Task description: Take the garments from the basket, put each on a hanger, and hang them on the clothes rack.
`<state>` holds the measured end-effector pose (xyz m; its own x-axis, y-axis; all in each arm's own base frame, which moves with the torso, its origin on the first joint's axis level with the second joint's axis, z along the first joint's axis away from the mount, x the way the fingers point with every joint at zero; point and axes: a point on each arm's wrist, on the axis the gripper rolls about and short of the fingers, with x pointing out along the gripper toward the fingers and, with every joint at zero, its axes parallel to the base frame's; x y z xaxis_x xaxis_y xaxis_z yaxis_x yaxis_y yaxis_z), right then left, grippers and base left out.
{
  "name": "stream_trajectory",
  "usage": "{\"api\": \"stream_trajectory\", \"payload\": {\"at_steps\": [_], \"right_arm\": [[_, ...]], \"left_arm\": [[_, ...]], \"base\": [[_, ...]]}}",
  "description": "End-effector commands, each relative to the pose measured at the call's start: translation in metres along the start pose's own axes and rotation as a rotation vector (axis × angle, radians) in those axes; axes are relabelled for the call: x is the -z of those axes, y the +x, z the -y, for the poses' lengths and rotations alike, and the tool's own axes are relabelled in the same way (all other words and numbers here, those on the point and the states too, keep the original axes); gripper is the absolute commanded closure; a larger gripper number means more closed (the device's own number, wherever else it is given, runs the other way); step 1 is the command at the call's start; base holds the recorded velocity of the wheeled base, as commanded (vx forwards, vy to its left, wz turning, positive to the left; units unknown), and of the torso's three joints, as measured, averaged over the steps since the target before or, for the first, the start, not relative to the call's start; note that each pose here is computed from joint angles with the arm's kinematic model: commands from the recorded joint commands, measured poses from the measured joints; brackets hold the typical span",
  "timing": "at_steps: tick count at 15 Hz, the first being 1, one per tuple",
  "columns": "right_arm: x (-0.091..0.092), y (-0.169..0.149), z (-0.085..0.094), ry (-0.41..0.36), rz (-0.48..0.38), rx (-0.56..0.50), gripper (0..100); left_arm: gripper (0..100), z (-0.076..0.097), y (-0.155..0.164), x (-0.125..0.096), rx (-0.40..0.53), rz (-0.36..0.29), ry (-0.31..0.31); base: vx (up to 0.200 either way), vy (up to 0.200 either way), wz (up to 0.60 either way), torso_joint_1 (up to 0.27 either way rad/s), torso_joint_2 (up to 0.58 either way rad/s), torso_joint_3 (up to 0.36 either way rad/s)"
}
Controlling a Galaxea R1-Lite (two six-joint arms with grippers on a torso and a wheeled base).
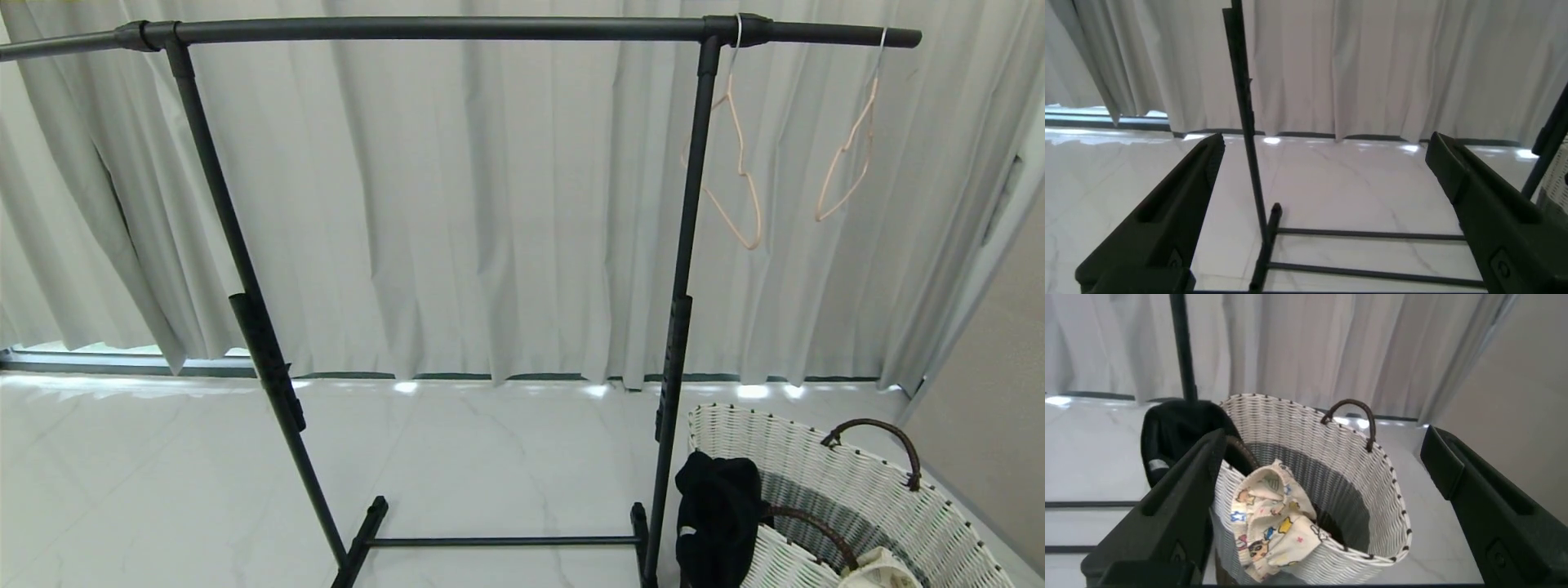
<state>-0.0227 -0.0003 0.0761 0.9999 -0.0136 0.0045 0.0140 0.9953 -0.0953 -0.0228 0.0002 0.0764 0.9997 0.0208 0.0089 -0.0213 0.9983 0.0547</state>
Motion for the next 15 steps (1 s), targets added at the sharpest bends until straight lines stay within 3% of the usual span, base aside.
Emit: {"api": "stream_trajectory", "payload": {"at_steps": [1,7,8,9,11,12,13,15], "right_arm": [[0.0,0.0,0.0,0.0,0.0,0.0,0],[-0.001,0.0,0.0,0.004,0.006,0.004,0],[-0.008,-0.001,0.001,0.02,0.043,0.005,0],[-0.036,-0.009,0.004,0.05,0.114,0.001,0],[-0.08,-0.01,0.01,0.047,0.047,-0.052,0],[-0.09,-0.007,0.011,0.022,-0.003,-0.069,0],[-0.102,0.009,0.011,-0.043,-0.155,-0.085,0],[-0.104,0.049,0.009,-0.15,-0.397,-0.077,0]], "left_arm": [[0,0.0,0.0,0.0,-0.001,0.0,-0.001],[0,0.0,0.0,0.0,-0.001,0.0,-0.013],[0,0.0,0.0,0.0,-0.004,0.0,-0.027],[0,0.0,0.0,0.0,-0.005,0.0,-0.043],[0,0.0,0.0,0.0,-0.005,0.0,-0.046],[0,0.0,0.0,0.0,-0.005,0.0,-0.046],[0,0.0,0.0,0.0,-0.005,-0.001,-0.046],[0,0.0,0.0,0.0,-0.005,0.0,-0.046]], "base": [[0.0,0.0,0.0,0.0,0.0,0.0],[0.0,0.0,0.0,0.0,0.0,0.0],[0.0,0.0,0.0,0.0,0.0,0.0],[0.0,0.0,0.0,0.0,0.0,0.0],[0.0,0.0,0.0,0.0,0.0,0.0],[0.0,0.0,0.0,0.0,0.0,0.0],[0.0,0.0,0.0,0.0,0.0,0.0],[0.0,0.0,0.0,0.0,0.0,0.0]]}}
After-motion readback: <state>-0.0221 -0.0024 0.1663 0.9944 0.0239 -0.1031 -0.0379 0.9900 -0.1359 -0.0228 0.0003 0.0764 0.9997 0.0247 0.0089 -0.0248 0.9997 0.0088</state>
